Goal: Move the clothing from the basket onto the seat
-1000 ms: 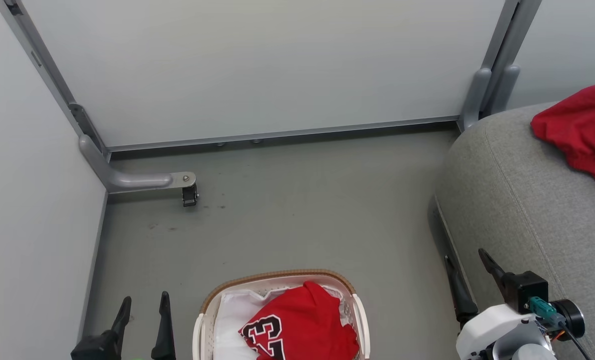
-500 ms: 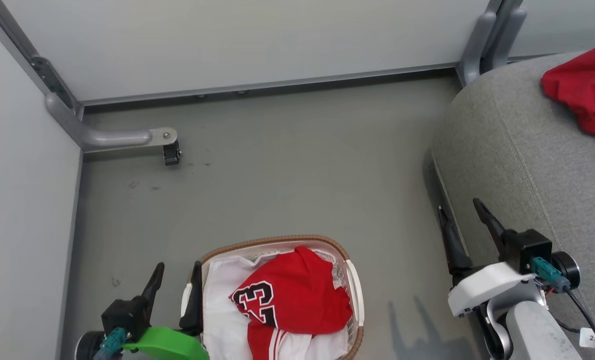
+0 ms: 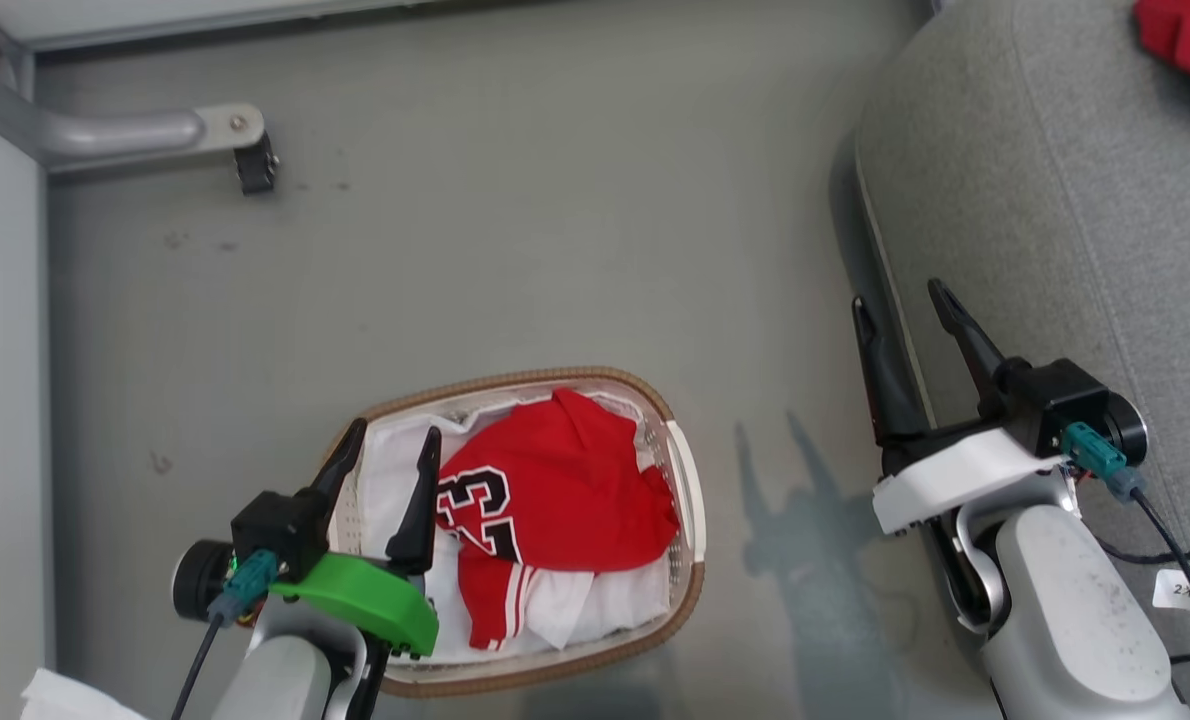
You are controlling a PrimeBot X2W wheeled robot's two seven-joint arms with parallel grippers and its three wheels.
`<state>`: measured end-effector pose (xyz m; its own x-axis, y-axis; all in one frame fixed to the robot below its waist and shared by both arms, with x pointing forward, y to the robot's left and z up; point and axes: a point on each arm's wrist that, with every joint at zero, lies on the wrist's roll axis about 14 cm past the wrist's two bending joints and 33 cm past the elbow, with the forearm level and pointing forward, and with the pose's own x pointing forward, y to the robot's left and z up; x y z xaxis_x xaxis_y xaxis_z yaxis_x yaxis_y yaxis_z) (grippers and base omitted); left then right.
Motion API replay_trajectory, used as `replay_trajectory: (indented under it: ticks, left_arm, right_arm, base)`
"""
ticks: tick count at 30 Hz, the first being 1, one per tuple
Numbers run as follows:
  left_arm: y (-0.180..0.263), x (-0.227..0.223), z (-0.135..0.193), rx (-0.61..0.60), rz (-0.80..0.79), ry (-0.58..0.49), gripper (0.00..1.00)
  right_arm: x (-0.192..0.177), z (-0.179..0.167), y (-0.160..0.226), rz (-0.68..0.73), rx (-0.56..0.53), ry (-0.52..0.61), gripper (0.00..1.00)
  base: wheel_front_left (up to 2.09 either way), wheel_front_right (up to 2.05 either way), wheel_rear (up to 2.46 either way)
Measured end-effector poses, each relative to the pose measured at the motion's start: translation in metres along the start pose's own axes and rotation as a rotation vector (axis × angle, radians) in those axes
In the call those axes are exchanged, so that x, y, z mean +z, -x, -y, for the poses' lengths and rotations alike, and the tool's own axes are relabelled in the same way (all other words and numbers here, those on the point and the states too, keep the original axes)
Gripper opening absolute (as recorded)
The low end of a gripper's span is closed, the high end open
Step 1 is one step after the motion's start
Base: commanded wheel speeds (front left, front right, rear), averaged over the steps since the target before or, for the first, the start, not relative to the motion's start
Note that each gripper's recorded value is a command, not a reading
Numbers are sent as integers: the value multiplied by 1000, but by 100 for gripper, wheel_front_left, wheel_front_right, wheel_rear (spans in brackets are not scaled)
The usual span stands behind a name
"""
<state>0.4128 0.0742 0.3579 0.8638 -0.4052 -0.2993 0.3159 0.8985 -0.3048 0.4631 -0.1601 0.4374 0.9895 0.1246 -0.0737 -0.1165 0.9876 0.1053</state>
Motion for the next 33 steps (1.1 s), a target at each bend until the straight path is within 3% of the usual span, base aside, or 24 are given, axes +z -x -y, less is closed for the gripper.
replay_trajectory:
  ticks: [19, 33]
  left_arm:
    - [-68, -96, 25, -249, -259, -16, 100]
    - [-87, -168, 17, -358, -439, -70, 100]
  right_arm:
    - [-69, 21, -33, -122, -25, -10, 100]
    - [-109, 29, -48, -176, -23, -7, 100]
  base:
    - [0, 0, 0]
    - [0, 0, 0]
